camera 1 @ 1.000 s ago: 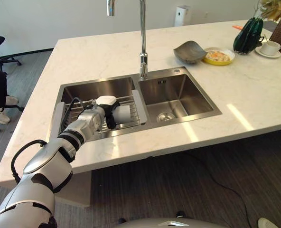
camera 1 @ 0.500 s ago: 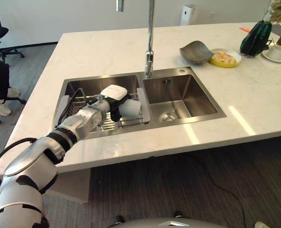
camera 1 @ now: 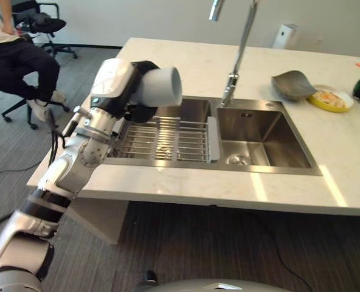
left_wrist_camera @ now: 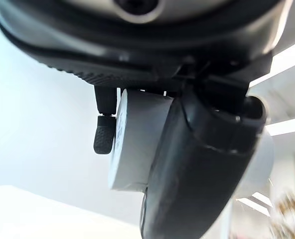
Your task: Place the dishes in the dishwasher.
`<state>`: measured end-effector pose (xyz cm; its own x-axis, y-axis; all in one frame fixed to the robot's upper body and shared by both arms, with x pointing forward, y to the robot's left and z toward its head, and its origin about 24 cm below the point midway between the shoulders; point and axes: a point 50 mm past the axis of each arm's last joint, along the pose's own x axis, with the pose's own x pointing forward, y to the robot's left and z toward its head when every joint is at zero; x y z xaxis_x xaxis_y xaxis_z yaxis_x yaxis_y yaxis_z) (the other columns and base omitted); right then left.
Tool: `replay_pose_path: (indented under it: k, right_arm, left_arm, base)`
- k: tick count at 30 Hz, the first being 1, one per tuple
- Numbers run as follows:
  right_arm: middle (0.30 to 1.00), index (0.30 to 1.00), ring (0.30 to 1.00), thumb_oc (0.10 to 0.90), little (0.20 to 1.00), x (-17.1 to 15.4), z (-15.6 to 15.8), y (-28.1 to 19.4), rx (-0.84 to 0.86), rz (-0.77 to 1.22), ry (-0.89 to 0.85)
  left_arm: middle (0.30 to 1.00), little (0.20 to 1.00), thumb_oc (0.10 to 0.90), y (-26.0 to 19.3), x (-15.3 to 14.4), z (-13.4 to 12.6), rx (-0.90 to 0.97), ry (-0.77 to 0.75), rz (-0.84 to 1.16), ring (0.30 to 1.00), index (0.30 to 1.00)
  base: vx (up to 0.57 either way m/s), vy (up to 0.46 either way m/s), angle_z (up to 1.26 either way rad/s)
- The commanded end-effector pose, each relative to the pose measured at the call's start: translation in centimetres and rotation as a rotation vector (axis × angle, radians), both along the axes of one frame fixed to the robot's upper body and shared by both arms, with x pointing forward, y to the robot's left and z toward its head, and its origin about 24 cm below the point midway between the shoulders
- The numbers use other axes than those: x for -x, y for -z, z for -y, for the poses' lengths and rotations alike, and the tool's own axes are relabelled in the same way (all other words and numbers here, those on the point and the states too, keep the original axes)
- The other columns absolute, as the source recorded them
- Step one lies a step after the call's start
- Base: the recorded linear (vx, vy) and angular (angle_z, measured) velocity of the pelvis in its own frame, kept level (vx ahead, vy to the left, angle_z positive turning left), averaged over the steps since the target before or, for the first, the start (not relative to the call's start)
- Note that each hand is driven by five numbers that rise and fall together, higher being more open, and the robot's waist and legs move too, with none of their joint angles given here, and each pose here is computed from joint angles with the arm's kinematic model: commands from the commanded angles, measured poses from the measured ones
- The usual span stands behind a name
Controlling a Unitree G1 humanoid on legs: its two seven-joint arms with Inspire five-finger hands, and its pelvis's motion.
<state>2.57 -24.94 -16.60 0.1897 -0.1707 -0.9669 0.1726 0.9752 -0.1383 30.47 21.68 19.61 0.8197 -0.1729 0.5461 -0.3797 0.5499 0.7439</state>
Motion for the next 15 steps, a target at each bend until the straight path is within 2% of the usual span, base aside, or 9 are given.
replay_pose_path:
  k: [1, 2, 3, 6, 9, 12, 15]
  right_arm:
    - [0.900, 0.900, 0.900, 0.800, 0.900, -1.6, 0.2, -0.2, 0.002, 0.038, -0.049]
    - [0.900, 0.900, 0.900, 0.800, 0.900, -1.6, 0.3, -0.2, 0.004, 0.037, -0.051]
    - [0.900, 0.900, 0.900, 0.800, 0.900, -2.3, -0.1, -0.2, -0.009, 0.052, -0.078]
    - [0.900, 0.900, 0.900, 0.800, 0.900, -3.0, -0.7, -0.2, -0.027, 0.075, -0.103]
    - [0.900, 0.900, 0.900, 0.800, 0.900, -4.0, -1.5, -0.2, -0.052, 0.121, -0.109]
    - [0.900, 0.900, 0.900, 0.800, 0.900, -5.0, -1.4, -0.5, -0.052, 0.171, -0.097]
    - [0.900, 0.900, 0.900, 0.800, 0.900, -5.3, -1.4, -0.6, -0.049, 0.180, -0.114]
  left_arm:
    - [0.300, 0.300, 0.400, -5.3, 0.8, -0.9, 0.215, 0.035, 0.254, 0.300, 0.300]
    - [0.300, 0.300, 0.400, -5.3, 0.9, -1.0, 0.217, 0.034, 0.253, 0.300, 0.300]
    - [0.300, 0.300, 0.400, -4.4, 1.6, -2.1, 0.391, 0.060, 0.258, 0.300, 0.300]
    - [0.300, 0.300, 0.400, -3.1, 2.2, -2.7, 0.551, 0.096, 0.234, 0.300, 0.300]
    - [0.300, 0.300, 0.400, -1.6, 2.4, -2.4, 0.659, 0.165, 0.171, 0.300, 0.300]
    - [0.300, 0.300, 0.400, -0.3, 2.8, -2.6, 0.748, 0.203, 0.117, 0.300, 0.300]
    - [0.300, 0.300, 0.400, 1.0, 3.5, -3.2, 0.779, 0.186, 0.082, 0.300, 0.300]
  base:
    - [-0.03, 0.054, 0.29]
    - [-0.07, 0.066, 0.32]
    - [-0.05, 0.050, 0.41]
    - [-0.06, 0.023, 0.48]
    - [-0.06, 0.020, 0.68]
    - [-0.05, -0.013, 1.36]
    - [-0.01, -0.094, 1.10]
